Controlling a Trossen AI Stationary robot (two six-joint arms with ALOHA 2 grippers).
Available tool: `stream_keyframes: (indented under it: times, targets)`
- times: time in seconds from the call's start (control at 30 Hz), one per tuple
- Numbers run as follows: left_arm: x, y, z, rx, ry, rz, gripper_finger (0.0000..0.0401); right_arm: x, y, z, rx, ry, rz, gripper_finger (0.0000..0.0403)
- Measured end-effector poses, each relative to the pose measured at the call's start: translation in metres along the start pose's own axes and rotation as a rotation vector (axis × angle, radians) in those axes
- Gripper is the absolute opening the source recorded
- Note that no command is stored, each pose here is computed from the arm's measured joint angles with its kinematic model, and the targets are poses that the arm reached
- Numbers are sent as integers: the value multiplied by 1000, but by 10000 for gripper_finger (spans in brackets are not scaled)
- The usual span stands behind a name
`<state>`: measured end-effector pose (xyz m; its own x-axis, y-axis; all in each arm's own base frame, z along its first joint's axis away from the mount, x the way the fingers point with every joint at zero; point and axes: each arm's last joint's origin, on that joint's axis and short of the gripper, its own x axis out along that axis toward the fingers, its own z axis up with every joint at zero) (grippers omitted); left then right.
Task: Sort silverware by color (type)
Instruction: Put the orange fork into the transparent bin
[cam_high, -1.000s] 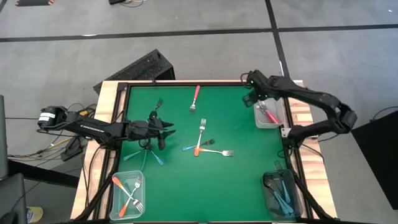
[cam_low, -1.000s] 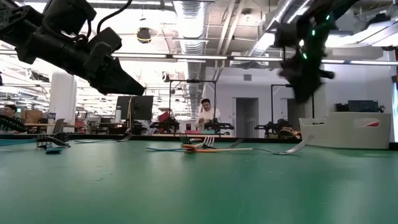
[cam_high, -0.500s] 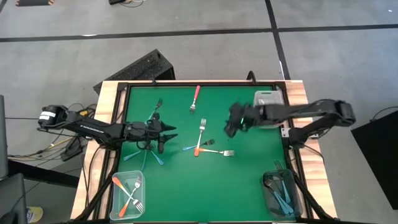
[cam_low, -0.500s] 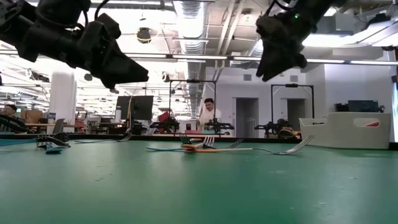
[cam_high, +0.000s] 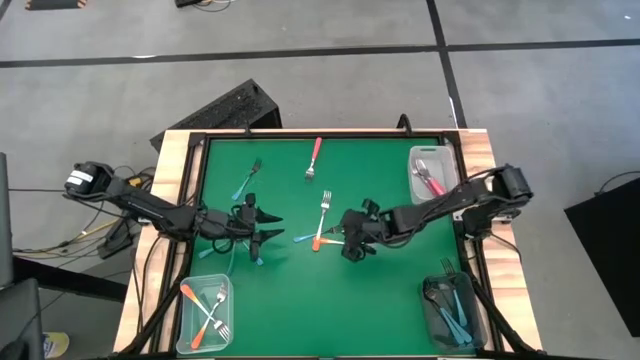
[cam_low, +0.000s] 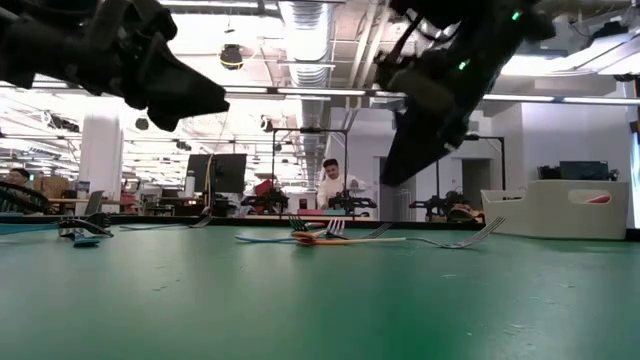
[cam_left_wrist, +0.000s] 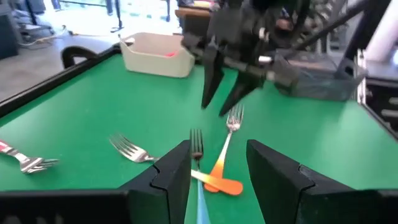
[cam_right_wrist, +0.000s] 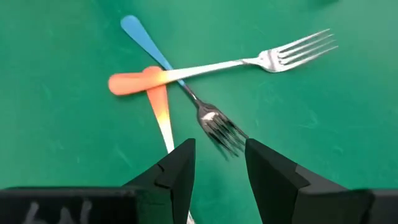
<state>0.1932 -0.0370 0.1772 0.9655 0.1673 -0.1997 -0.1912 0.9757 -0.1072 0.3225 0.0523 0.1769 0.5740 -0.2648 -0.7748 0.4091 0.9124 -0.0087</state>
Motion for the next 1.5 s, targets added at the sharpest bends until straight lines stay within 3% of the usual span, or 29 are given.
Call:
stream_keyframes:
  times: [0.13, 0.47, 0.7, 0.8, 1.03, 1.33, 1.5]
  targets:
    - [-3, -4, -3, -13, -5, 101, 141, 18, 2, -3, -45, 14, 12, 165]
    - [-4, -11, -11, -44, 19, 127, 141, 32, 8, -15, -141, 138, 141, 165]
    - [-5, -12, -11, -55, 22, 109, 141, 30, 4, -25, -200, 235, 106, 162]
    - [-5, -12, -11, -54, 22, 108, 141, 29, 5, -25, -201, 231, 109, 138]
    - [-5, -12, -12, -27, 31, 110, 141, 28, 8, -26, -224, 228, 116, 18]
    - [1, -18, -16, 76, 53, -20, 141, 27, 17, -6, -222, 105, 204, 18]
    - [29, -27, -14, 188, 90, -44, 141, 22, 22, 9, -202, 58, 223, 17]
